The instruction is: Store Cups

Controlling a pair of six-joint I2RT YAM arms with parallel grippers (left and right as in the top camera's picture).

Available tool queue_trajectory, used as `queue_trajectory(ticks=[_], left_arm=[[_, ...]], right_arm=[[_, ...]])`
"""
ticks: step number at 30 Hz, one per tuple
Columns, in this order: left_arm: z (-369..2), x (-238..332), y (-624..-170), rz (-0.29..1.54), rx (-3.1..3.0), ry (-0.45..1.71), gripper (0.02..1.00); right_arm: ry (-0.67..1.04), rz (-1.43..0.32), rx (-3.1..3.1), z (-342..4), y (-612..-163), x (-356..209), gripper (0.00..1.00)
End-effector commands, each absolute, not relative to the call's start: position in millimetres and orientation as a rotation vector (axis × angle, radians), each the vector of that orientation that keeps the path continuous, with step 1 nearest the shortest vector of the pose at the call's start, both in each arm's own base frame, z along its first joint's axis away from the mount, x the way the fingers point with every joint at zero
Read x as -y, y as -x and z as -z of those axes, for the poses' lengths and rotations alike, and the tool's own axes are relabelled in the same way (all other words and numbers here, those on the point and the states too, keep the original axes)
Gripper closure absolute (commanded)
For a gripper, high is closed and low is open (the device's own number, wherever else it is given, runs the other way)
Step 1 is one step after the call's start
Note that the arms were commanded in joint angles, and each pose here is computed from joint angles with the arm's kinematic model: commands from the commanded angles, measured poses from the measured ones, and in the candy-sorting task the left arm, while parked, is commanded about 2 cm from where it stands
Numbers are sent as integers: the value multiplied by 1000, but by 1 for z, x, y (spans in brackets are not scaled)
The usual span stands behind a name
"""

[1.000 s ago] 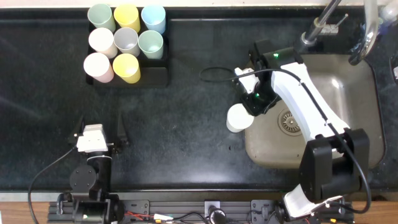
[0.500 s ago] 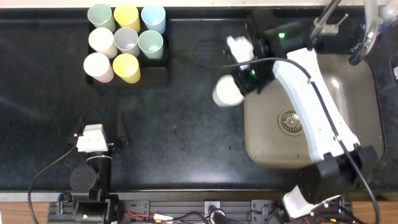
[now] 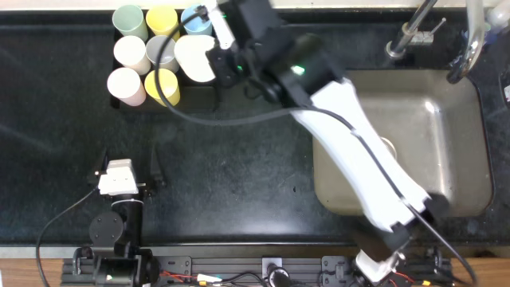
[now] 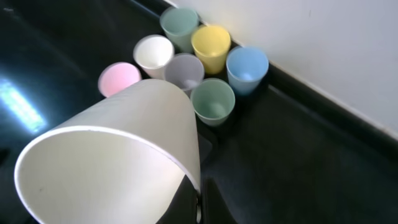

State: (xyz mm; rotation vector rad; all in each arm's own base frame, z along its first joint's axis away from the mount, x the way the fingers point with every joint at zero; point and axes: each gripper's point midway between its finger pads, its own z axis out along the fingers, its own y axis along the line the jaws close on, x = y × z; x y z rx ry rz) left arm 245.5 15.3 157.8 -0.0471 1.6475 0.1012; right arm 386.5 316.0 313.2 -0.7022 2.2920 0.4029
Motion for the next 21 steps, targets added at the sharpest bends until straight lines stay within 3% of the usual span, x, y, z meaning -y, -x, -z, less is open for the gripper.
queue_trajectory(ticks=[1,4,12,21], left_arm=[[-158,-15,-245,-106,-1642,34,18],[-158,-15,-245,-106,-1642,34,18],[-158,-15,-245,-106,-1642,34,18],[-158,-15,-245,-106,-1642,34,18]], right_arm=[[481,-365,-2417,-274,-410,-320,956],[413,-383,-2450,-261,-418,-323,958],[468,-487,-2497,-236,-417,-347,958],[503,-443,-2559,-203,-420,-350,958]])
